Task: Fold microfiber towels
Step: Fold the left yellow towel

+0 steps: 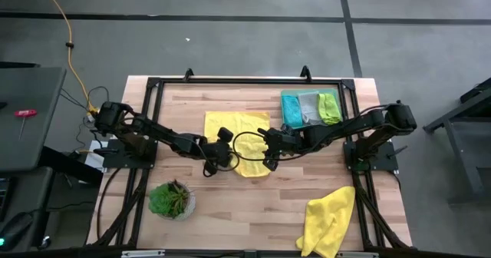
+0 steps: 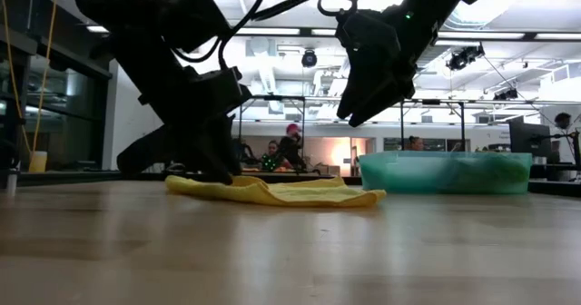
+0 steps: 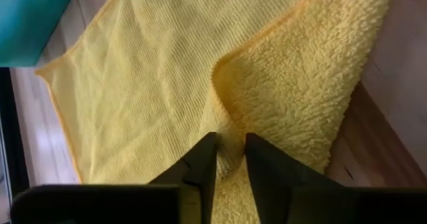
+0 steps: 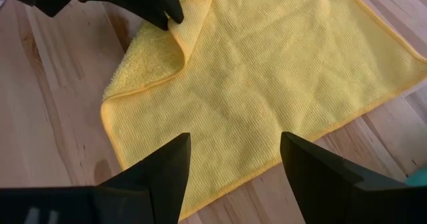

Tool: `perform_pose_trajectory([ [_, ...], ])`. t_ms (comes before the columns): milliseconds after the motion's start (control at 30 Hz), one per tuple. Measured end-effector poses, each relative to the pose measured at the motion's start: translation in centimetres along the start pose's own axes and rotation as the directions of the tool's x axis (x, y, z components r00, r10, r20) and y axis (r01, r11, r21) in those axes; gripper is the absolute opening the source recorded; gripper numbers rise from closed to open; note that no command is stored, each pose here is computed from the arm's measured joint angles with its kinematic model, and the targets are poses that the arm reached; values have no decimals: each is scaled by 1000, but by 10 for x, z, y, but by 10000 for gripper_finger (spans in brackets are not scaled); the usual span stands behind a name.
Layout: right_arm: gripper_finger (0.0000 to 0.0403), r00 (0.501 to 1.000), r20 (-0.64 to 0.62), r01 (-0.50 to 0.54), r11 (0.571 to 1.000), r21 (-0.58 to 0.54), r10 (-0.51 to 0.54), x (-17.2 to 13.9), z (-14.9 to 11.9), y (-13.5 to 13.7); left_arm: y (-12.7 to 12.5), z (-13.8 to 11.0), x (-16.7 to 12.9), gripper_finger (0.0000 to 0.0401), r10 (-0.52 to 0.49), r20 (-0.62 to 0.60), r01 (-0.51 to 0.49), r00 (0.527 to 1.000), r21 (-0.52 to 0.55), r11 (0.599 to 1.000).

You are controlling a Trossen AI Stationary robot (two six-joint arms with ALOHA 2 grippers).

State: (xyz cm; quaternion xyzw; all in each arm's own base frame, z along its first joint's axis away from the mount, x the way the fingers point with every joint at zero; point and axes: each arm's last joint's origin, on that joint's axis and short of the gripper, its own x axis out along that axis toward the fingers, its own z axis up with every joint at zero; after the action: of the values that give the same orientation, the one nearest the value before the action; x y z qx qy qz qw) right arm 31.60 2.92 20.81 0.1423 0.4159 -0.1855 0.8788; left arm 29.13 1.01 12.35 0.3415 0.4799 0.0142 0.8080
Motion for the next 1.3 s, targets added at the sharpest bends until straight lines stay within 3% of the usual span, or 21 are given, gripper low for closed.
perform_pose_trajectory([
  [267, 225, 1000, 1, 2, 1000, 0, -2, 0, 0, 0, 2, -1, 0, 6, 27, -13, -28, 1000, -30, 999],
  [433, 225, 1000, 1, 2, 1000, 0, -2, 0, 0, 0, 4, -1, -1, 3, 47, -39, -49, 998, -55, 997],
  [600, 225, 1000, -6, -11, 1000, -11, 11, 0, 0, 0, 18, 5, -21, 1, 42, -66, -50, 997, -126, 991],
  [767, 224, 999, -22, -39, 996, -78, 38, 0, -1, 1, 24, 7, -49, 1, -84, -73, 56, 994, -328, 943],
  [933, 225, 999, -21, -35, 994, -103, 33, 1, 0, -1, 8, 5, -65, 0, -309, -54, 240, 950, -505, 829],
  [1033, 225, 999, -19, -31, 994, -109, 29, 1, 1, -3, -5, 5, -70, 0, -405, -73, 303, 911, -549, 779],
  [1300, 225, 999, -27, -48, 993, -112, 45, 1, 1, -2, -25, 16, -78, 8, -428, -64, 334, 902, -524, 784],
])
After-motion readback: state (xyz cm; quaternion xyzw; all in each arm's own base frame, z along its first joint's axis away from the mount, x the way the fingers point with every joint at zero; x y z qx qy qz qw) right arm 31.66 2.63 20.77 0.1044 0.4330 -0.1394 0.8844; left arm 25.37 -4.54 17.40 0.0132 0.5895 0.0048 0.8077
